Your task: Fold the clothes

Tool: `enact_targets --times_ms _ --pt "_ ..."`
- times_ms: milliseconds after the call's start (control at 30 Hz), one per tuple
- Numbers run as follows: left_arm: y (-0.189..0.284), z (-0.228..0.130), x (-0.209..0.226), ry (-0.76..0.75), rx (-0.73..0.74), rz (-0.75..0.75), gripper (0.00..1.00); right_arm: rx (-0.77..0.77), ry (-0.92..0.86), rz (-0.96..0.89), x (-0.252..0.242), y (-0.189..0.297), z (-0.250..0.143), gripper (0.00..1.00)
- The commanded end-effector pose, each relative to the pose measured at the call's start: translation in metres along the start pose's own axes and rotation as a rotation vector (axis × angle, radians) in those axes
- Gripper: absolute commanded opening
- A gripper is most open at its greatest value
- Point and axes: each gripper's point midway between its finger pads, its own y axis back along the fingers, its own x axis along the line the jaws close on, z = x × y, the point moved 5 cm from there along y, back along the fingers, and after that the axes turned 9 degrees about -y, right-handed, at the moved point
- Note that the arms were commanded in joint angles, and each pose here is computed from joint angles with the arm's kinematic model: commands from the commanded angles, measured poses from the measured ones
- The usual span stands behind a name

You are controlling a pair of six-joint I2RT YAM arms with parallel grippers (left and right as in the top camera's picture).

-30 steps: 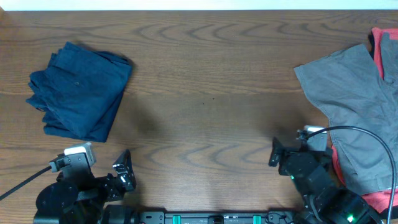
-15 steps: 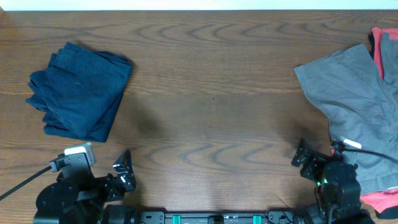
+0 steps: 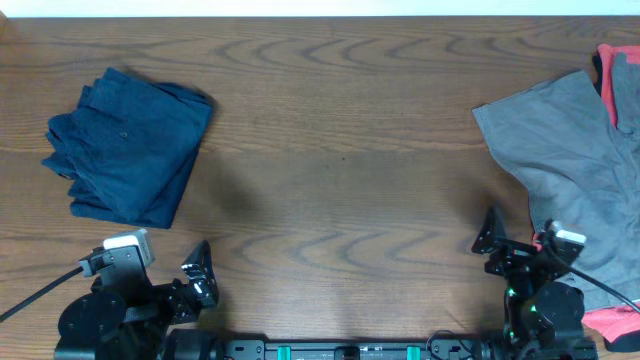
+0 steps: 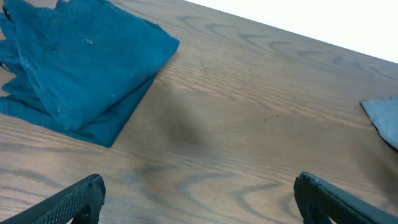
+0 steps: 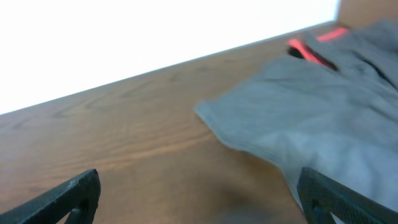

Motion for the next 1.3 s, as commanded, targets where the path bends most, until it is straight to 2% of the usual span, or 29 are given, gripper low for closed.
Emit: enact_targets --times_ms 0,267,433,1267 --pt "-0.001 0.000 0.001 0.005 0.002 0.008 0.98 -0.008 0.126 0.084 0.007 -0.008 -0.009 0.99" --pt "-0.001 0.000 0.001 0.005 0.002 0.008 0.98 -0.097 0.255 0.252 0.020 -0.025 -0.030 0.99" --pt "-0.001 0.000 0.001 0.005 0.002 0.008 0.98 -0.077 0.344 0.249 0.019 -0.026 -0.035 0.99" --pt "-0.001 0.000 0.001 0.005 0.002 0.008 0.98 -0.074 0.319 0.246 0.019 -0.026 -0.035 0.99"
